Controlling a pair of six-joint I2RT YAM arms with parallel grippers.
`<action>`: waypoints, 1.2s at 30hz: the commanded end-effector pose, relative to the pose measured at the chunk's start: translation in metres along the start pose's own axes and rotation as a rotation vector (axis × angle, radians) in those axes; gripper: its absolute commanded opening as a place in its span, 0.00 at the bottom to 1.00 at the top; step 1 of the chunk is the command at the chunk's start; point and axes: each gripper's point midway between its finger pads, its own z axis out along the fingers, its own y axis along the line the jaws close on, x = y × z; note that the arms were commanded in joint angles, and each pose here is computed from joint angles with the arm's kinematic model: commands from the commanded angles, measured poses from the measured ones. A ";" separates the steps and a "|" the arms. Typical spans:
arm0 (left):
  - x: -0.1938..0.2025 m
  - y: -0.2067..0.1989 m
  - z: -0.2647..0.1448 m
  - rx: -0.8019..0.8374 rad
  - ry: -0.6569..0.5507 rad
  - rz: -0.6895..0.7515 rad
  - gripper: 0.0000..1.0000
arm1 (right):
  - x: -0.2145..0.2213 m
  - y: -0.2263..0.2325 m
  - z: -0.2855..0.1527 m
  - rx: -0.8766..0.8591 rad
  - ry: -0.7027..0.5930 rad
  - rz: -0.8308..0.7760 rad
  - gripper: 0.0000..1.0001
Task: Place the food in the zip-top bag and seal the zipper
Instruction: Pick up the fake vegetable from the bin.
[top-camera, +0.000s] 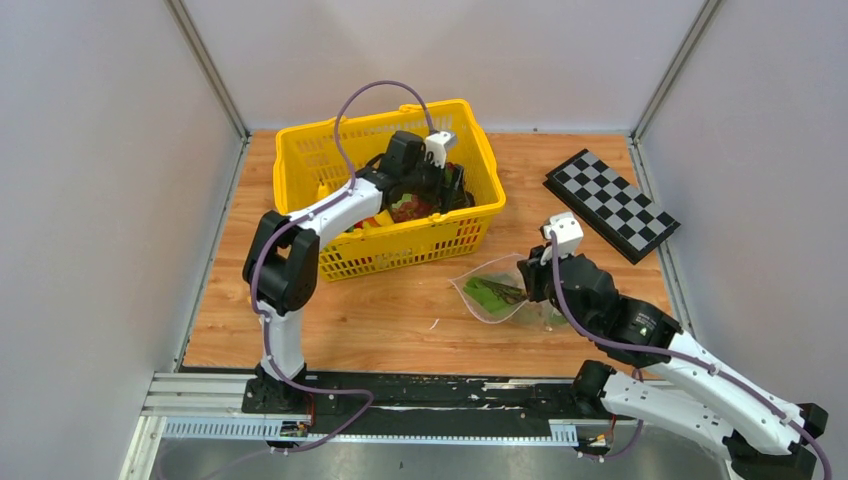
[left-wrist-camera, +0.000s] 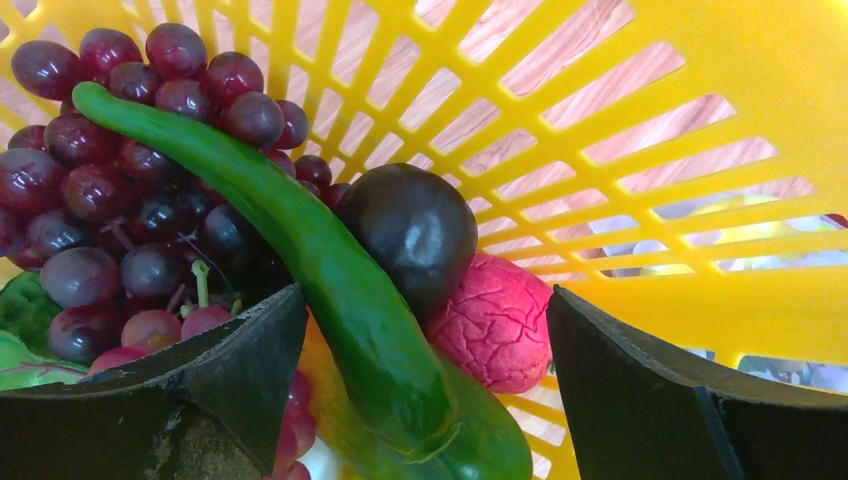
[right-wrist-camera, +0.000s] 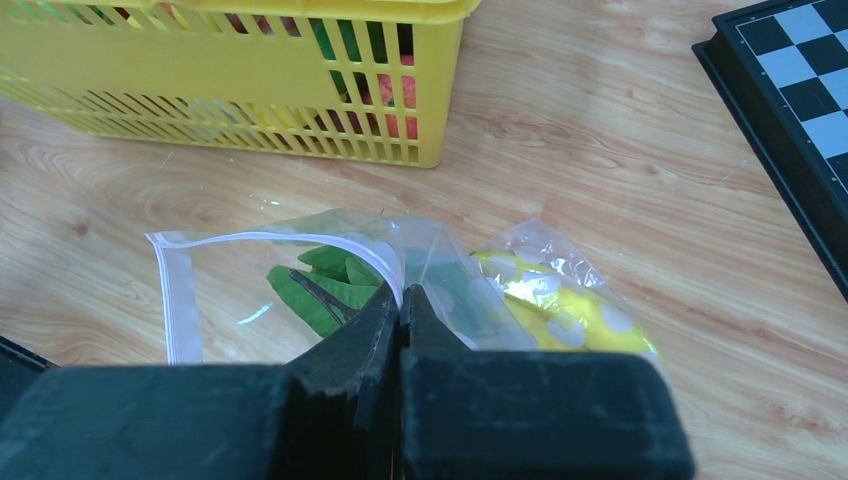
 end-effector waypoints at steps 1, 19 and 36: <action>-0.001 -0.021 0.014 0.032 0.003 0.025 0.94 | -0.019 0.000 -0.002 -0.010 -0.055 0.025 0.00; 0.039 -0.042 0.015 0.047 0.147 0.109 0.79 | -0.012 -0.001 0.003 -0.014 -0.039 0.040 0.01; -0.055 -0.071 -0.090 -0.083 -0.211 0.184 0.39 | -0.018 0.012 0.006 -0.072 -0.044 0.109 0.00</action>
